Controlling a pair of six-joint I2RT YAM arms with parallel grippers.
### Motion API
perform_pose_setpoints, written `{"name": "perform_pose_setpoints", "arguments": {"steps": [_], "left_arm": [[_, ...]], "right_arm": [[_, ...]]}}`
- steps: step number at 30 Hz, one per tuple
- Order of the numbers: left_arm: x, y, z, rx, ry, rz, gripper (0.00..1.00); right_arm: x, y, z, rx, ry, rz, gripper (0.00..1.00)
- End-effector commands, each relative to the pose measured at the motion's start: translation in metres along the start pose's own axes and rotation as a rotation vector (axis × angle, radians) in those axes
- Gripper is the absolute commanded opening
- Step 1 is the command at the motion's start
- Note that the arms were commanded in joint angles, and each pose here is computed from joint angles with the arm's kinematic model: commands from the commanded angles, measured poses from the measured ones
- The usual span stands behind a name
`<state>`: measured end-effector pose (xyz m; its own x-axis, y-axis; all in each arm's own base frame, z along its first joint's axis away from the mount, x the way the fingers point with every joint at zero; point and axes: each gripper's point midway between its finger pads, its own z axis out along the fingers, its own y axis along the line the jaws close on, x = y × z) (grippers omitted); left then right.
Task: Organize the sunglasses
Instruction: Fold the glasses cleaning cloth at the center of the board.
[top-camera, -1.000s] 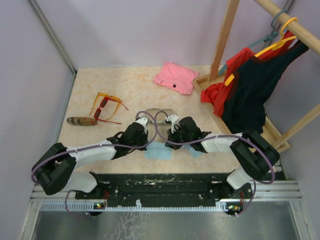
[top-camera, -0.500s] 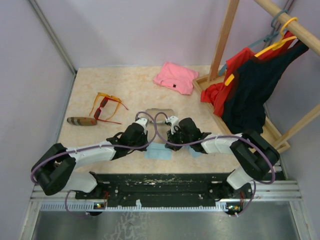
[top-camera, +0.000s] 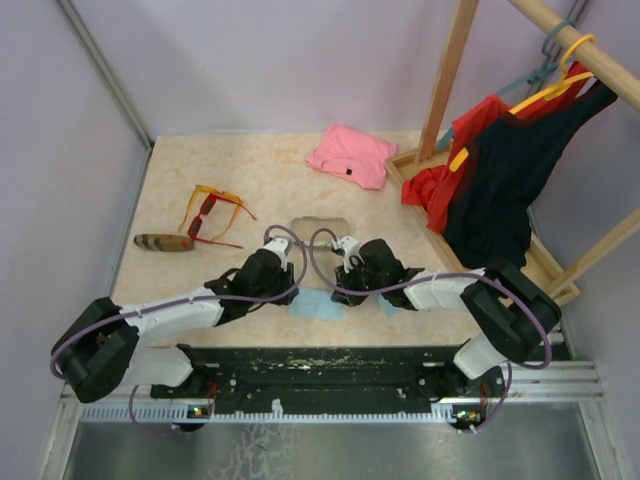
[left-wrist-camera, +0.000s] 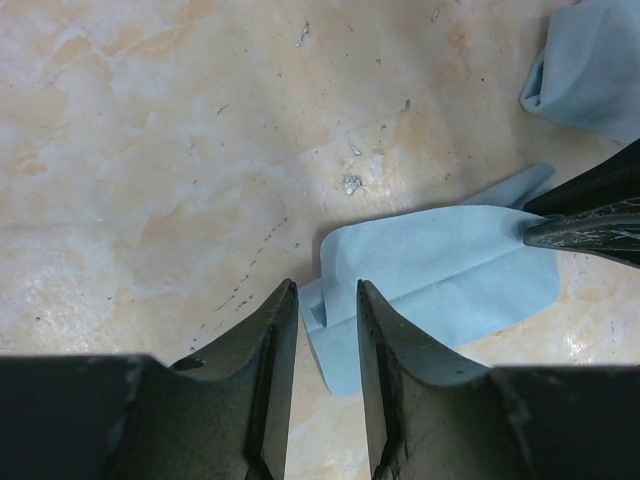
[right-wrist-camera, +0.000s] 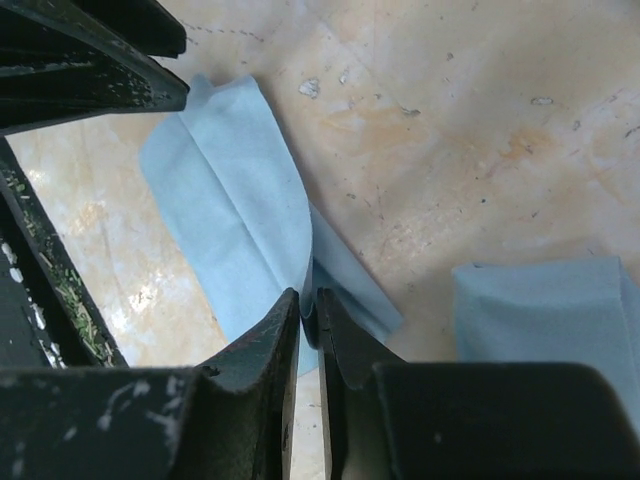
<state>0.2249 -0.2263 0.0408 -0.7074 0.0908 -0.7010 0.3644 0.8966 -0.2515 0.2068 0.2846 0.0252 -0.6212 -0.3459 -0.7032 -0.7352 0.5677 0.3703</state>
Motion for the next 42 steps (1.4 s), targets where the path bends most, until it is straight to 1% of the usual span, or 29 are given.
{"name": "perform_pose_setpoints", "arguments": {"steps": [1, 5, 9, 13, 20, 25, 31, 34, 37, 42], "left_arm": [[-0.001, -0.004, -0.006, 0.026, -0.010, -0.031, 0.38], [-0.005, -0.002, -0.008, 0.011, -0.031, -0.051, 0.41], [-0.010, -0.001, -0.010, -0.001, -0.050, -0.066, 0.41], [-0.011, 0.000, -0.011, -0.006, -0.056, -0.075, 0.41], [-0.015, 0.001, -0.012, -0.015, -0.066, -0.075, 0.41], [-0.017, 0.000, -0.012, -0.013, -0.067, -0.075, 0.41], [-0.015, 0.000, -0.012, -0.016, -0.058, -0.084, 0.40], [-0.011, 0.000, -0.012, -0.014, -0.048, -0.090, 0.40], [-0.007, -0.001, -0.010, -0.008, -0.029, -0.094, 0.40], [0.001, -0.005, -0.005, 0.013, 0.011, -0.102, 0.40]], "right_arm": [[-0.023, 0.017, -0.006, -0.073, -0.090, -0.065, 0.15], [-0.025, 0.025, -0.009, -0.109, -0.113, -0.087, 0.15], [-0.025, 0.031, -0.012, -0.132, -0.120, -0.123, 0.13], [-0.016, 0.032, -0.011, -0.123, -0.078, -0.174, 0.08], [0.001, 0.032, -0.008, -0.106, 0.009, -0.230, 0.05], [0.008, 0.033, -0.007, -0.089, 0.030, -0.279, 0.04], [0.008, 0.037, -0.009, -0.071, 0.021, -0.368, 0.03], [0.007, 0.040, -0.010, -0.071, 0.010, -0.397, 0.03], [0.004, 0.044, -0.012, -0.081, -0.011, -0.420, 0.06], [0.005, 0.045, -0.014, -0.075, -0.024, -0.452, 0.07]]}}
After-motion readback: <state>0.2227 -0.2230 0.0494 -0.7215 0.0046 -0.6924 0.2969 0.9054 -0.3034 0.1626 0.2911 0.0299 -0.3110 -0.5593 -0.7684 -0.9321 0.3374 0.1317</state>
